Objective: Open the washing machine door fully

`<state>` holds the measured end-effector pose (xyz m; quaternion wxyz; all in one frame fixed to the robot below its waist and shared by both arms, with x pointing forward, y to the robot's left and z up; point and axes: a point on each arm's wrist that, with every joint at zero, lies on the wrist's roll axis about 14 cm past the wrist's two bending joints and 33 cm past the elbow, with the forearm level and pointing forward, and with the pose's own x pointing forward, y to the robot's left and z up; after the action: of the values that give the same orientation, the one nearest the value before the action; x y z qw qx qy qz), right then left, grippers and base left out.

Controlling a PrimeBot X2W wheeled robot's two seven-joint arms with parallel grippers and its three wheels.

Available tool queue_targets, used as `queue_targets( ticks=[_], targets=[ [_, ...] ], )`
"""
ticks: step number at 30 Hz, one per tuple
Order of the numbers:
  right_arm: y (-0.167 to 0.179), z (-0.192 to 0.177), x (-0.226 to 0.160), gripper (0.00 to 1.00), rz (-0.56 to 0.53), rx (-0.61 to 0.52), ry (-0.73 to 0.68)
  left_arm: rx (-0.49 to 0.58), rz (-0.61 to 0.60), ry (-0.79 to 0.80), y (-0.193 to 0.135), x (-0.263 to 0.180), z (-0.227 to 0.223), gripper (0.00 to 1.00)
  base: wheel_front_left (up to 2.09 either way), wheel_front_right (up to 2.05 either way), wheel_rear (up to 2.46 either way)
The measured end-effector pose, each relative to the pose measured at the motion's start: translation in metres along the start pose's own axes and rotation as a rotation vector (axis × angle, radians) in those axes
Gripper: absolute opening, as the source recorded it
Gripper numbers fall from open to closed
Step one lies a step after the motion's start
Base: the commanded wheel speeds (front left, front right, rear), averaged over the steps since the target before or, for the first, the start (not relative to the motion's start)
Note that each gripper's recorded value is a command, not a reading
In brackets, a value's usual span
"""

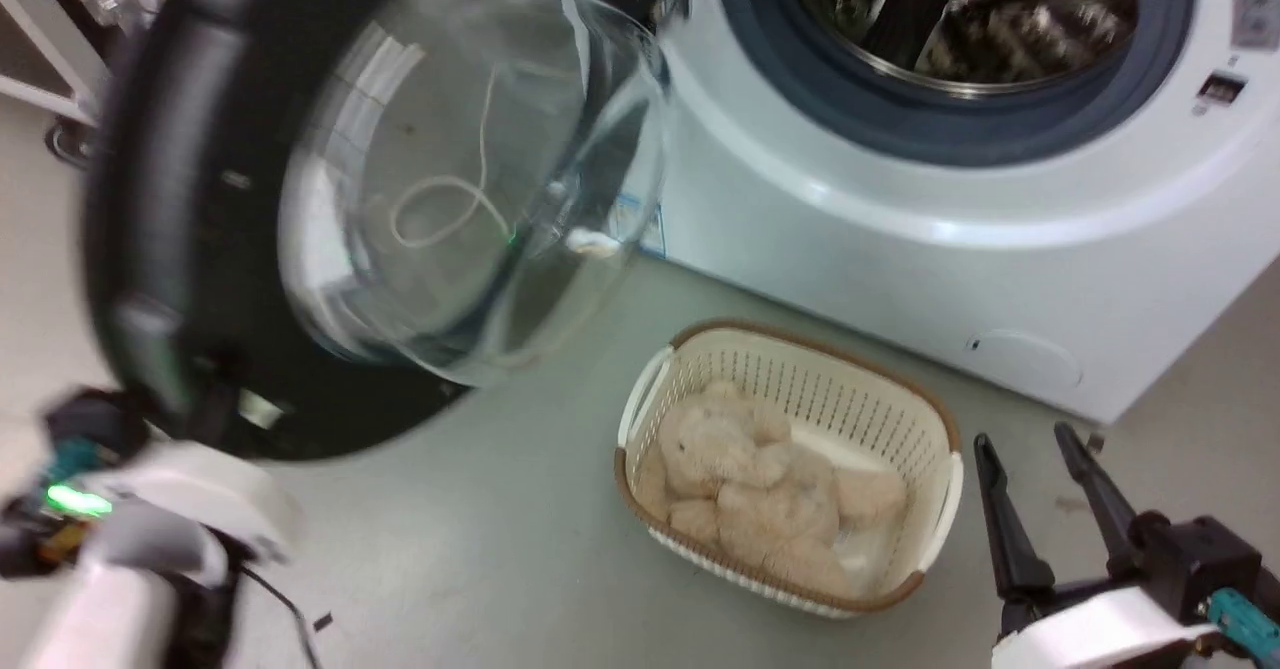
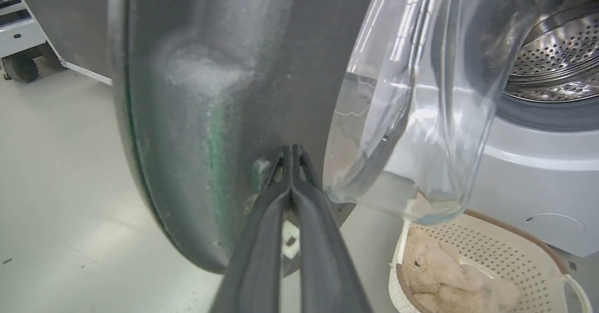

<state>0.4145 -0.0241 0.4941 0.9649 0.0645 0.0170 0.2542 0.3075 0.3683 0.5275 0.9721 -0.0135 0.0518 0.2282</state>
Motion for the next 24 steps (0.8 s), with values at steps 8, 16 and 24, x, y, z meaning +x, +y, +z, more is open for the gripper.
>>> queue_targets(
  ticks=[8,16,24],
  targets=[
    [-0.008,-0.024,0.017,1.00,0.002,0.004,0.064,0.063,0.122,0.026,0.060,0.052,0.020,0.00,0.00,0.00,0.00],
    [-0.025,-0.027,0.018,1.00,-0.036,-0.004,0.075,0.078,0.138,0.013,0.068,0.079,0.021,0.00,0.00,0.00,0.00],
    [-0.033,0.000,0.009,1.00,-0.078,-0.014,-0.001,0.066,0.083,-0.147,0.054,0.065,0.043,0.00,0.00,0.00,0.00]
  ],
)
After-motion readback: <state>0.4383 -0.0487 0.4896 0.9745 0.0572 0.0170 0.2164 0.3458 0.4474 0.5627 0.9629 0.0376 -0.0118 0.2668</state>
